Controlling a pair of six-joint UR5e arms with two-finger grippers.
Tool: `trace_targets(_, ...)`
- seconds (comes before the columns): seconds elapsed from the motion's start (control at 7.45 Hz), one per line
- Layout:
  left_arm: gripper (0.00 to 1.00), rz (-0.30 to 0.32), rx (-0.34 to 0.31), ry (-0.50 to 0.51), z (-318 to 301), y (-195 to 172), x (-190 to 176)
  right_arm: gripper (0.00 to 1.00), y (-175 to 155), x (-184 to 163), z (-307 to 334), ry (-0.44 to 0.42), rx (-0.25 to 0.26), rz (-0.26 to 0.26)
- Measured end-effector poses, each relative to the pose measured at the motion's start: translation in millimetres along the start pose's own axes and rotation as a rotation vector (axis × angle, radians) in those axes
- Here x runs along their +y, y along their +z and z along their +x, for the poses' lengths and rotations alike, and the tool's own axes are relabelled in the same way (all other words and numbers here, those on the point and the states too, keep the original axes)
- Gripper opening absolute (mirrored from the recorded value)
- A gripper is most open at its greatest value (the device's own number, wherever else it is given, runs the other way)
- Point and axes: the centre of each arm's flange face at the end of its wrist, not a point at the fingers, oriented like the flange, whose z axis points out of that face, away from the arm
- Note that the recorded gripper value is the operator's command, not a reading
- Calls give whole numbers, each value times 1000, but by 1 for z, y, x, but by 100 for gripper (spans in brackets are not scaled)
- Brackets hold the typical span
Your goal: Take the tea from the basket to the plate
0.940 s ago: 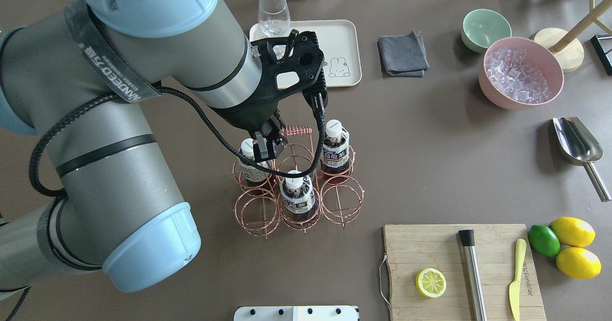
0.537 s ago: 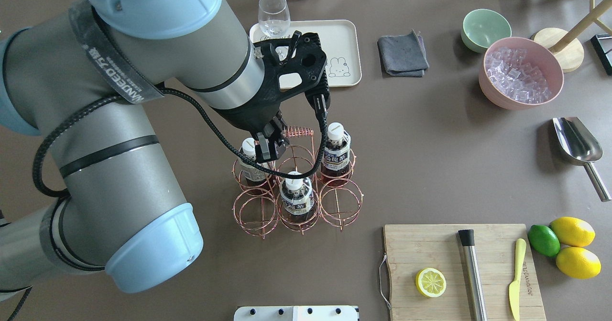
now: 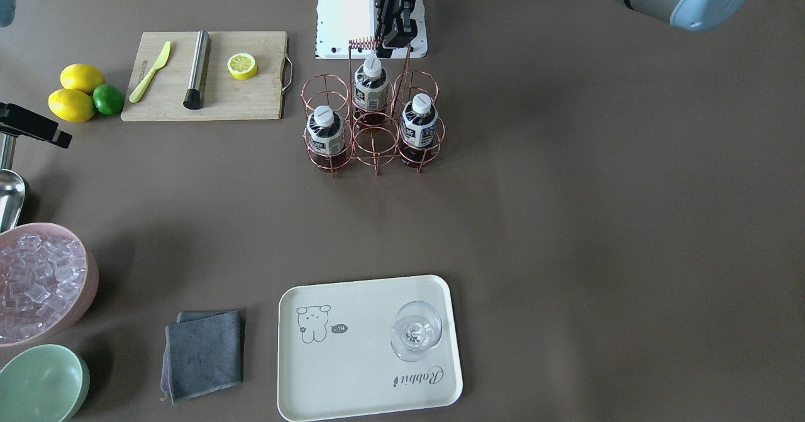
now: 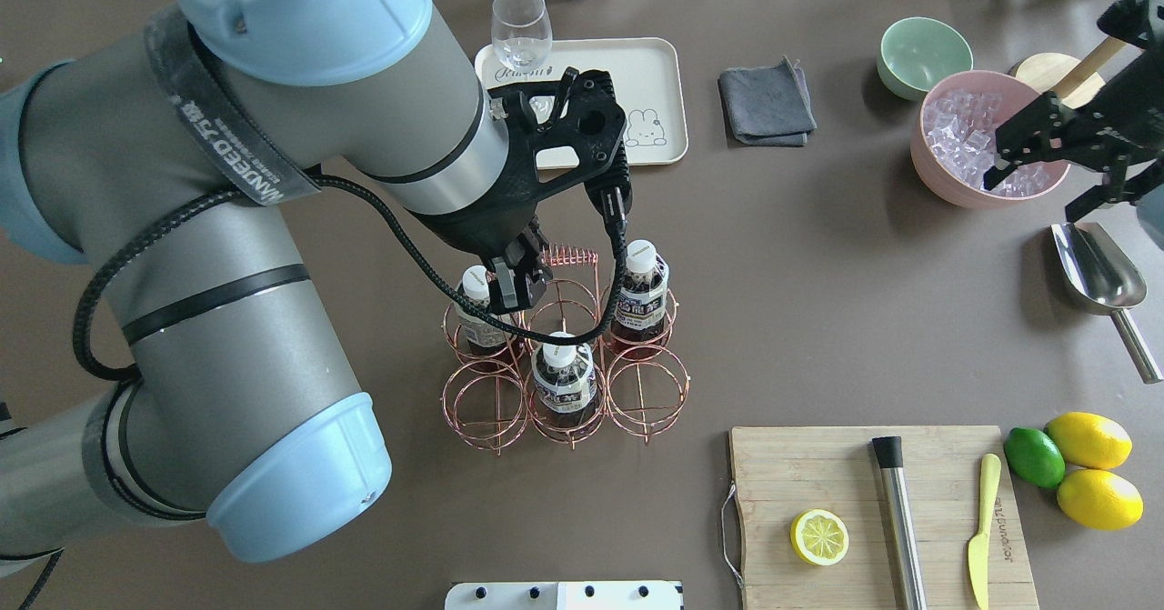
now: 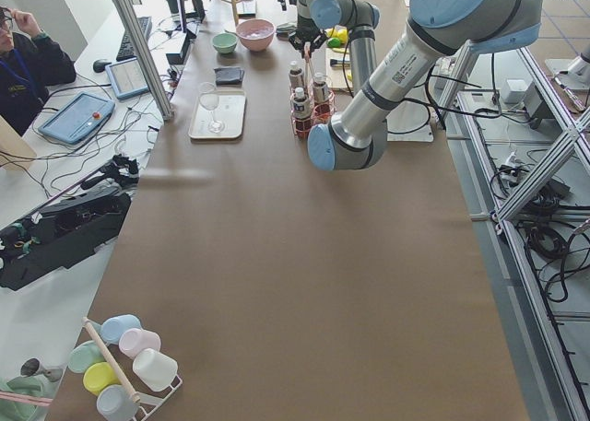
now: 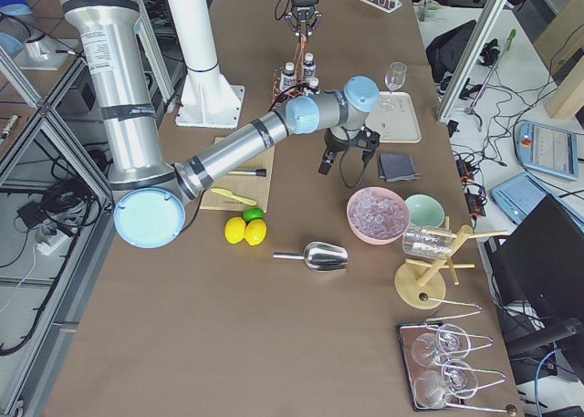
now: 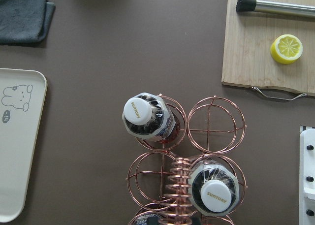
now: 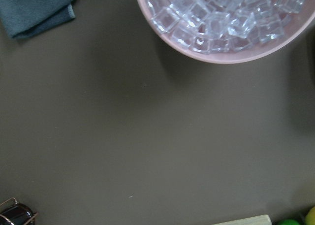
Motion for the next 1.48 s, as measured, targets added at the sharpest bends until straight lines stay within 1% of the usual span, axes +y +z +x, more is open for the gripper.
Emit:
trace_targets(0.4, 0, 2, -2, 2, 0, -1, -1, 100, 40, 43, -178, 195, 4, -58)
trace_targets(0.54, 0, 4, -2, 3, 1, -2, -1, 100, 51, 52, -227, 246, 10, -72)
trace_targets(0.67, 0, 7, -3, 4, 2, -4, -1, 100, 57, 55, -261, 276, 13, -81)
trace_targets(0.81, 0, 9, -4, 5, 2, -5, -1, 99, 61, 64, -289, 280, 15, -90)
trace_targets(0.94, 0, 7, -3, 4, 2, -4, 0, 91, 68, 76, -309, 278, 19, -96)
trace_targets(1.07, 0, 5, -3, 3, 2, -3, 0, 82, 75, 91, -328, 263, 26, -91)
trace_targets(1.21, 0, 4, -3, 3, 1, -3, 0, 77, 83, 102, -338, 247, 34, -90)
trace_targets(1.34, 0, 5, -3, 3, 2, -3, 0, 71, 90, 110, -344, 235, 40, -93)
trace_targets(1.48, 0, 5, -3, 3, 2, -3, 0, 70, 96, 116, -347, 226, 48, -96)
